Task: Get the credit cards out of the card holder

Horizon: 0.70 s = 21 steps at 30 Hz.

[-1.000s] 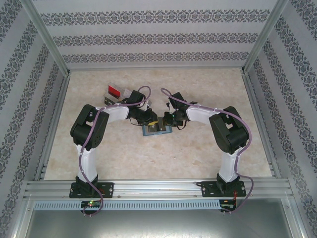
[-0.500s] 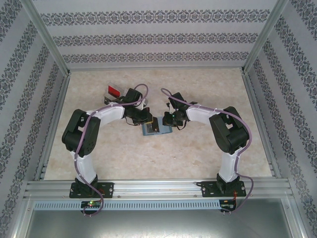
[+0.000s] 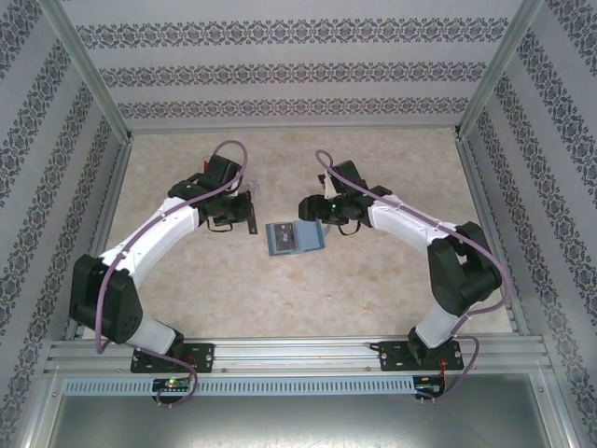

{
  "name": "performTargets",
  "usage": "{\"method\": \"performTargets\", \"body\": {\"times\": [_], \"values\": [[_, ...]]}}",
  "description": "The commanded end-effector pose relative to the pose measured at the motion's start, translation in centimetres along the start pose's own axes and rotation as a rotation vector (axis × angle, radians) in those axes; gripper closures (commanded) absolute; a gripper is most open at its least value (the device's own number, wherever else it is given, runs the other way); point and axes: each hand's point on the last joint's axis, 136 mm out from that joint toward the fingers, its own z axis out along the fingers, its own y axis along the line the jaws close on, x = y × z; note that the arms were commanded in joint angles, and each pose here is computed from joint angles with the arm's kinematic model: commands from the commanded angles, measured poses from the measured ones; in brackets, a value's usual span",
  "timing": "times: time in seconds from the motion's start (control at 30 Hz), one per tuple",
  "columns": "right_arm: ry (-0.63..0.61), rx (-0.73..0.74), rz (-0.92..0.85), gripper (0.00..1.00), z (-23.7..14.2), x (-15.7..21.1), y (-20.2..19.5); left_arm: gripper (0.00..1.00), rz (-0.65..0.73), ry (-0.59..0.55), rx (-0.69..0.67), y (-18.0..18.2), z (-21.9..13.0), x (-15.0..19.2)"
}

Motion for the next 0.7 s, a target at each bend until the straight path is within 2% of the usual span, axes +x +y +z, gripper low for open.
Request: {"method": "performTargets", "body": {"times": [0.0, 0.2, 0.4, 0.57, 0.67], "values": [[-0.035, 0.058, -0.020, 0.29, -1.0, -0.3, -1.6, 1.00, -0.096, -0.086, -0.239, 5.5, -2.2, -1.2], [-0.082, 0.084, 0.007, 0.18, -2.5, -0.1, -3.7, 1.00, -0.273, -0.182, -0.363, 9.3, -3.0, -3.1], [-0.088, 0.101, 0.026, 0.11, -2.8, -0.3, -4.6, 1.00, -0.480, -0.213, -0.394, 11.7, -2.1, -6.6], [-0.125, 0.116, 0.057, 0.08, -3.3, -1.1, -5.0, 1.00, -0.686, -0.335, -0.430, 13.3, -2.3, -8.9], [-0.158, 0.132, 0.055, 0.04, -4.0, -1.5, -5.1, 0.99, -0.750, -0.348, -0.418, 13.9, -1.4, -9.8]]}}
